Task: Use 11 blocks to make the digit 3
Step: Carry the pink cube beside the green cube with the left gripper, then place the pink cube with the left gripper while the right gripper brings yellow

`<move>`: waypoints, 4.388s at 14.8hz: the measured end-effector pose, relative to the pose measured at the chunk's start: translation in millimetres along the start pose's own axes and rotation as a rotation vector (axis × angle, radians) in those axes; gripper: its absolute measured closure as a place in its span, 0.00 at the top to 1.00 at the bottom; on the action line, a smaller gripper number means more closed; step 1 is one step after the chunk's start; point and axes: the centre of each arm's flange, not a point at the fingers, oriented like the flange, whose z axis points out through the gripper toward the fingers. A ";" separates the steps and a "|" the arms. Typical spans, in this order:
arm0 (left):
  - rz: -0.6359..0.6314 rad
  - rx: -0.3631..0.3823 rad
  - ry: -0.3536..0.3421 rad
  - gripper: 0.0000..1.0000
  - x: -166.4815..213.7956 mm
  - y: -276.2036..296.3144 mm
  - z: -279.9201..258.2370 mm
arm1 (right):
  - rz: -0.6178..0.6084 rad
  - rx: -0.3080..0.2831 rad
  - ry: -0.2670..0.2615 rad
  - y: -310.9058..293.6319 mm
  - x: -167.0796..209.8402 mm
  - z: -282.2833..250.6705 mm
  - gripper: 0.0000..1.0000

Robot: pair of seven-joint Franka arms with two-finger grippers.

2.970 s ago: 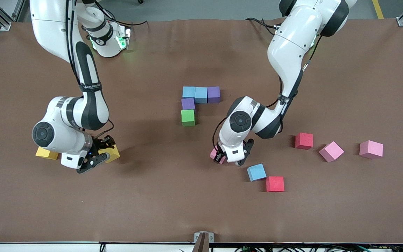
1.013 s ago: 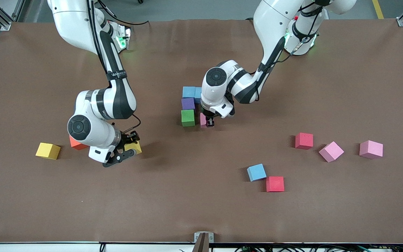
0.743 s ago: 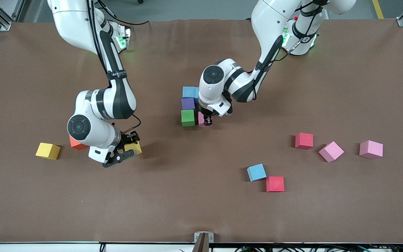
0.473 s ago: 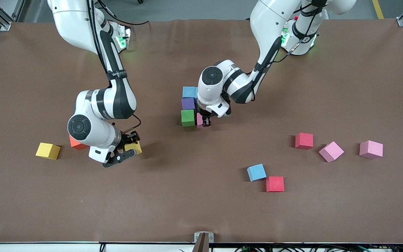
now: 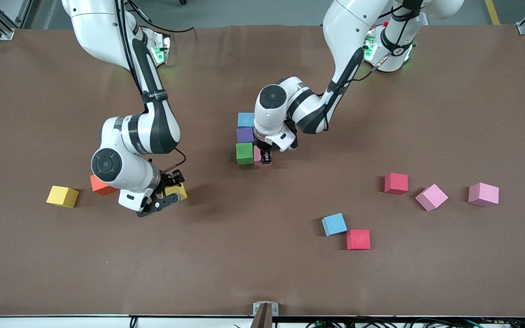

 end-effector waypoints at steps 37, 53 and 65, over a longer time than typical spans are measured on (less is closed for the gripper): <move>0.033 0.002 0.031 0.53 -7.7 -16.6 0.2 | 0.134 -0.019 -0.037 -120.5 6.1 34.3 0.59; 0.031 -0.005 0.024 1.00 -10.0 -13.5 -3.4 | 0.153 -0.020 -0.034 -130.3 8.8 41.3 0.59; 0.028 -0.006 0.063 1.00 -7.4 3.7 -84.9 | 0.174 -0.015 -0.017 -142.8 10.7 49.8 0.59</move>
